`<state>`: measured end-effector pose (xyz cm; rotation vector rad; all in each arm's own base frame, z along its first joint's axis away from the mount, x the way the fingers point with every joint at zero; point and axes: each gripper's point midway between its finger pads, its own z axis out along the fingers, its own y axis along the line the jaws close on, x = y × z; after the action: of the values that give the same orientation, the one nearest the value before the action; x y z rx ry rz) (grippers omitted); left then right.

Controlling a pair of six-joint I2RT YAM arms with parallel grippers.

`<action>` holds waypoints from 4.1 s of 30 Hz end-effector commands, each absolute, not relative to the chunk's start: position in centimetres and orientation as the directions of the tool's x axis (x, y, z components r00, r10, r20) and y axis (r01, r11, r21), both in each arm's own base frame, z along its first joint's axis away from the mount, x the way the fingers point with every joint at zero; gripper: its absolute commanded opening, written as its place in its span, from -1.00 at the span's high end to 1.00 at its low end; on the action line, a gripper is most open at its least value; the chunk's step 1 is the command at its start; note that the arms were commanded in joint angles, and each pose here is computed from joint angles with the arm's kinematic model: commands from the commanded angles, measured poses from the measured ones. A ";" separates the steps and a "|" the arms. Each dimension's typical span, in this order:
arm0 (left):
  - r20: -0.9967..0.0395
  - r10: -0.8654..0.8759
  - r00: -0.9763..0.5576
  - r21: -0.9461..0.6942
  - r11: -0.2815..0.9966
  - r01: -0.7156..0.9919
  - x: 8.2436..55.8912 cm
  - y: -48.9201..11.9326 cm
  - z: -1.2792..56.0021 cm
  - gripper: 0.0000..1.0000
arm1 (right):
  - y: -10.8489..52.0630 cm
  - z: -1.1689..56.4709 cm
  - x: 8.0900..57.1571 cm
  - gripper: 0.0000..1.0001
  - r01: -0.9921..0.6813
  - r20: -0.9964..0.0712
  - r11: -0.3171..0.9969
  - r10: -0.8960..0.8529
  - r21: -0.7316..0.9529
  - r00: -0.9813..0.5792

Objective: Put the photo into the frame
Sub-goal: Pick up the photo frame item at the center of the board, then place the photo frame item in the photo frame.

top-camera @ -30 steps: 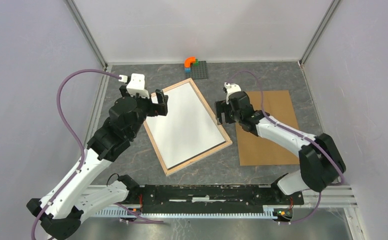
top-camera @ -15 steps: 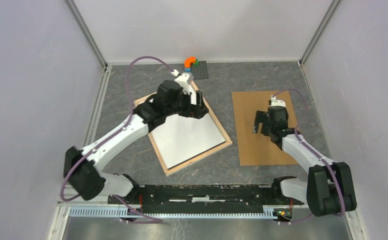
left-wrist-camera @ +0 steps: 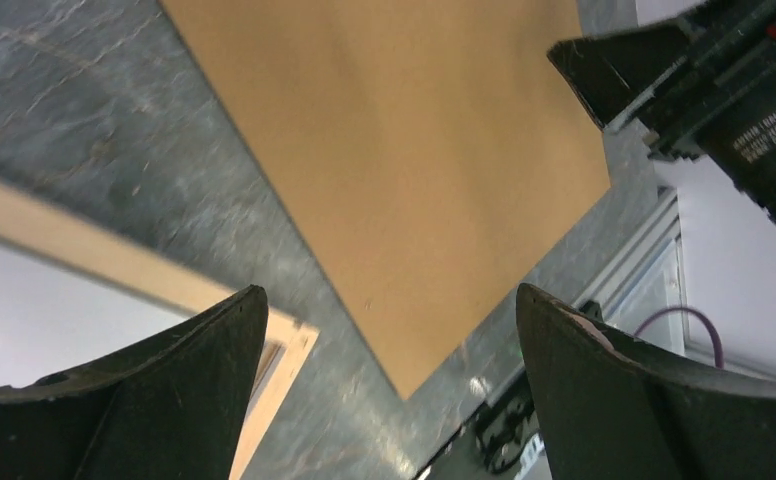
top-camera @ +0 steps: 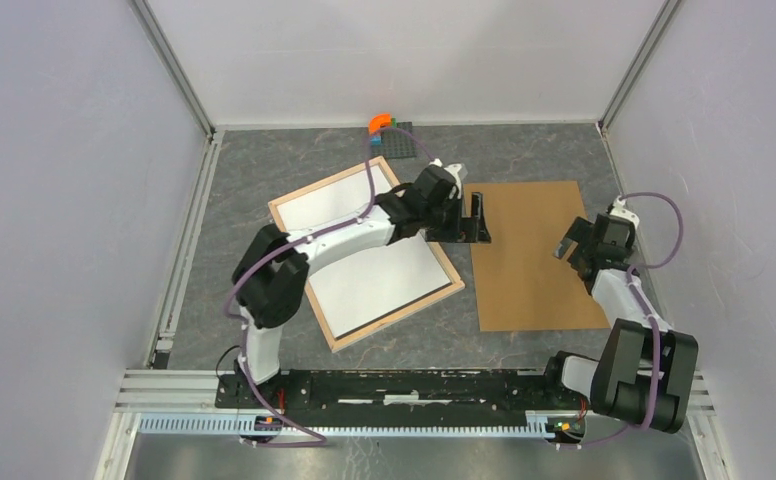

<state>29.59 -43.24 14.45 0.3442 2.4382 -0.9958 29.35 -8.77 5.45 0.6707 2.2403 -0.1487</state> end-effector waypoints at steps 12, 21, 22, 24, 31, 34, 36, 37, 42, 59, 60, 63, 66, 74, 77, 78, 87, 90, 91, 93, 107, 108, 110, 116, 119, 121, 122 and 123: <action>-0.545 -0.095 -0.833 -0.437 0.880 0.185 34.5 -47.7 8.2 -1.00 | -14.1 4.6 28.4 -0.82 0.620 -0.735 0.780 0.470 0.086 -0.489; -0.435 -0.159 -0.886 -0.498 0.862 0.090 33.8 -49.0 4.6 -1.00 | -14.4 4.4 28.6 -0.82 0.630 -0.740 0.769 0.487 0.110 -0.465; -0.423 -0.165 -0.891 -0.502 0.861 0.079 33.7 -49.0 4.3 -1.00 | -13.9 4.1 28.7 -0.82 0.617 -0.733 0.776 0.496 0.132 -0.466; -0.405 -0.180 -0.897 -0.508 0.859 0.057 33.6 -48.9 3.9 -1.00 | -13.0 3.2 28.9 -0.81 0.595 -0.712 0.786 0.515 0.169 -0.478; -0.308 -0.216 -0.926 -0.569 0.822 -0.002 32.9 -49.5 3.2 -1.00 | -11.5 1.3 28.9 -0.80 0.570 -0.656 0.790 0.557 0.227 -0.510; -0.273 -0.212 -0.938 -0.613 0.790 0.000 32.8 -50.3 3.5 -1.00 | -10.7 0.7 28.9 -0.80 0.549 -0.633 0.792 0.574 0.266 -0.520; -0.240 -0.207 -0.948 -0.665 0.746 0.005 32.9 -51.3 4.1 -1.00 | -10.1 0.5 28.9 -0.79 0.535 -0.624 0.794 0.580 0.289 -0.523; -0.224 -0.202 -0.953 -0.700 0.714 0.013 33.0 -51.9 4.9 -1.00 | -9.8 0.6 29.0 -0.79 0.524 -0.622 0.795 0.583 0.305 -0.523; -0.232 -0.187 -0.955 -0.813 0.576 0.085 33.0 -53.9 10.7 -0.95 | -8.4 0.6 29.2 -0.77 0.478 -0.611 0.800 0.591 0.362 -0.526; -0.288 -0.346 -0.893 -0.942 0.270 0.199 29.8 -49.3 24.6 -0.56 | -4.9 1.5 30.1 -0.70 0.336 -0.618 0.834 0.550 0.438 -0.562; -0.280 -0.353 -0.893 -0.946 0.257 0.195 29.8 -49.1 24.8 -0.53 | -4.7 1.5 30.1 -0.70 0.325 -0.620 0.838 0.544 0.438 -0.565; -0.244 -0.369 -0.897 -0.959 0.231 0.165 30.0 -49.1 24.4 -0.37 | -3.9 1.7 30.3 -0.70 0.295 -0.625 0.847 0.526 0.442 -0.577; -0.202 -0.388 -0.899 -0.974 0.178 0.142 30.3 -49.4 24.3 -0.24 | -3.7 1.8 30.4 -0.70 0.286 -0.624 0.848 0.524 0.447 -0.580; -0.148 -0.414 -0.898 -0.975 0.214 0.062 31.4 -49.8 21.8 -0.05 | -3.3 1.8 30.6 -0.70 0.273 -0.625 0.849 0.521 0.454 -0.581; -0.118 -0.431 -0.895 -0.990 0.118 0.074 31.6 -49.8 22.7 -0.03 | -2.9 1.6 30.6 -0.69 0.261 -0.618 0.848 0.519 0.462 -0.591; -0.114 -0.433 -0.894 -0.992 0.100 0.078 31.8 -49.9 22.9 0.04 | -2.8 1.6 30.6 -0.69 0.259 -0.617 0.847 0.519 0.464 -0.592; -0.222 -0.421 -0.880 -0.945 0.315 0.087 32.9 -47.7 20.1 0.85 | -2.3 3.3 31.3 -0.70 0.181 -0.683 0.894 0.433 0.411 -0.588; -0.262 -0.395 -0.880 -0.919 0.382 0.102 33.4 -46.0 19.5 0.95 | -1.9 4.7 31.8 -0.72 0.124 -0.733 0.937 0.333 0.325 -0.593; -0.269 -0.385 -0.883 -0.906 0.412 0.096 33.6 -45.1 19.2 0.95 | -1.5 5.5 32.1 -0.73 0.091 -0.755 0.955 0.279 0.281 -0.593; -0.293 -0.368 -0.882 -0.884 0.456 0.103 33.8 -43.3 19.3 0.95 | -0.6 7.2 32.6 -0.77 0.040 -0.794 0.981 0.175 0.188 -0.583; -0.305 -0.389 -0.869 -0.857 0.510 0.073 32.9 -35.1 22.7 0.95 | 16.7 18.1 26.6 -0.83 -0.547 -0.884 0.837 -0.271 -0.021 -0.380; -0.309 -0.390 -0.868 -0.856 0.512 0.075 32.8 -34.9 22.8 0.95 | 17.8 19.1 25.8 -0.83 -0.578 -0.891 0.816 -0.279 -0.023 -0.358; -0.310 -0.394 -0.865 -0.855 0.513 0.073 32.7 -34.7 23.1 0.95 | 19.3 20.7 24.7 -0.82 -0.587 -0.899 0.809 -0.255 0.003 -0.355; -0.277 -0.403 -0.872 -0.866 0.498 0.045 32.4 -34.8 23.0 0.95 | 23.3 24.1 21.3 -0.82 -0.570 -0.903 0.821 -0.216 0.039 -0.373; -0.267 -0.413 -0.871 -0.868 0.496 0.031 32.2 -34.5 23.1 0.95 | 23.3 23.6 20.9 -0.81 -0.488 -0.869 0.869 -0.302 -0.082 -0.391; -0.260 -0.426 -0.867 -0.868 0.496 0.016 32.1 -34.2 23.0 0.95 | 23.0 23.2 20.9 -0.77 -0.409 -0.852 0.899 -0.333 -0.158 -0.404; -0.256 -0.429 -0.866 -0.869 0.495 0.011 32.0 -34.1 23.1 0.95 | 22.9 23.0 20.8 -0.75 -0.370 -0.849 0.908 -0.347 -0.198 -0.399; -0.251 -0.432 -0.866 -0.869 0.494 0.006 32.0 -34.1 23.1 0.95 | 22.8 22.9 20.6 -0.71 -0.338 -0.847 0.914 -0.354 -0.224 -0.396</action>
<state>32.41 -33.98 18.83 -0.3768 2.4069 -1.2405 19.66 26.50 23.88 -0.6719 1.9792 0.3436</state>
